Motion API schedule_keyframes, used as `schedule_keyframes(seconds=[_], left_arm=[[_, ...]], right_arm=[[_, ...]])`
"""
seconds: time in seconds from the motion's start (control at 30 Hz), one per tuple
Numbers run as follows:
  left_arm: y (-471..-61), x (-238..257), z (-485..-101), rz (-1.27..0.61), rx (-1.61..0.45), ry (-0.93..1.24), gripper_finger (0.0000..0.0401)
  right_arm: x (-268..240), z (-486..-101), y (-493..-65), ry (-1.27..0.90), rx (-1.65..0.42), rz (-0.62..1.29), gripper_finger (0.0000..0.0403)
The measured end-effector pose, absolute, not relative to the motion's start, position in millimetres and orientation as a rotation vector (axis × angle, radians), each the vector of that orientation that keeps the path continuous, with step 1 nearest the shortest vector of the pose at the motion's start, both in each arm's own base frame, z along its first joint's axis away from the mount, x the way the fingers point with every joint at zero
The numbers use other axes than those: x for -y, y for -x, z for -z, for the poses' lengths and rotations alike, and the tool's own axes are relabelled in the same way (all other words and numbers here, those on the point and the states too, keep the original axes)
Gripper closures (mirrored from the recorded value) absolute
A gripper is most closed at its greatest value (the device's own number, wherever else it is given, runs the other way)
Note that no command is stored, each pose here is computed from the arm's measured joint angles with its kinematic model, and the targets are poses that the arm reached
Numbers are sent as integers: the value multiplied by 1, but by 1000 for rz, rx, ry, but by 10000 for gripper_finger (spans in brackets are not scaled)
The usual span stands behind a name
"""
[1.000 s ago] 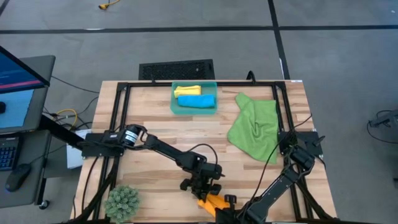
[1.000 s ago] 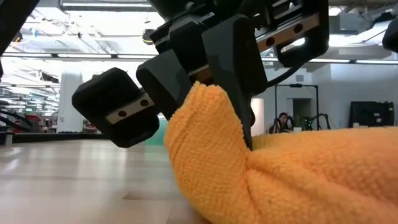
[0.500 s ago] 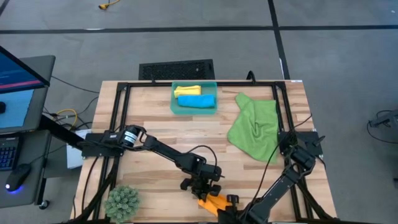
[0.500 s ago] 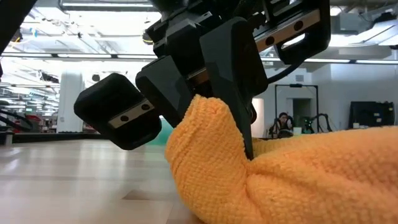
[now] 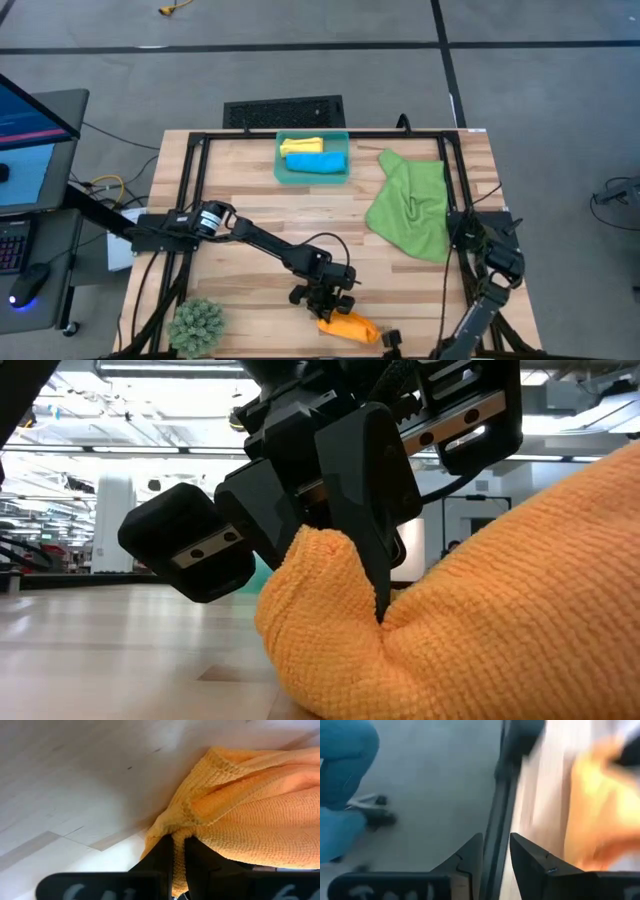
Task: Roll microfiber towels into tight, uniform cylinder then place into a basket
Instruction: Roll the orange microfiber towel
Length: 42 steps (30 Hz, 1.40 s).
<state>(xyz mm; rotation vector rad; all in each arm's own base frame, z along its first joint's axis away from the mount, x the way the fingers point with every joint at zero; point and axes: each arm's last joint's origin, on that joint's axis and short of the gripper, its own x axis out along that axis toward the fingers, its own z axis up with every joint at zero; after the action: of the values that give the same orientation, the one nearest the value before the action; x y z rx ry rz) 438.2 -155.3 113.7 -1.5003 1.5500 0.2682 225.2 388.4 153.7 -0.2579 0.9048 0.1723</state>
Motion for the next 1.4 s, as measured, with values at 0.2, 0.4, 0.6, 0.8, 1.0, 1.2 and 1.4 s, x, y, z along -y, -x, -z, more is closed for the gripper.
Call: schedule_keyframes(seconds=[0.2,0.4,0.6,0.8,1.0,1.2,1.4], left_arm=[[-438,156,-114,-262,-1552,1497,383],[-438,156,-113,-247,-1551,1484,383],[-438,156,-113,-225,-1552,1467,383],[-438,156,-113,-216,-1552,1458,383],[-438,156,-113,-216,-1551,1457,383],[-438,157,-113,-214,-1551,1456,383],[-438,157,-113,-200,-1549,1442,383]], right_arm=[[-391,-161,-235,542,-688,-173,285],[-371,-160,-266,593,-737,-168,284],[-355,-155,-279,548,-868,-202,251],[-357,-163,-278,545,-901,-220,224],[-358,-180,-280,554,-911,-212,226],[-336,-175,-290,506,-1022,-85,222],[-324,-172,-298,342,-1154,-88,214]])
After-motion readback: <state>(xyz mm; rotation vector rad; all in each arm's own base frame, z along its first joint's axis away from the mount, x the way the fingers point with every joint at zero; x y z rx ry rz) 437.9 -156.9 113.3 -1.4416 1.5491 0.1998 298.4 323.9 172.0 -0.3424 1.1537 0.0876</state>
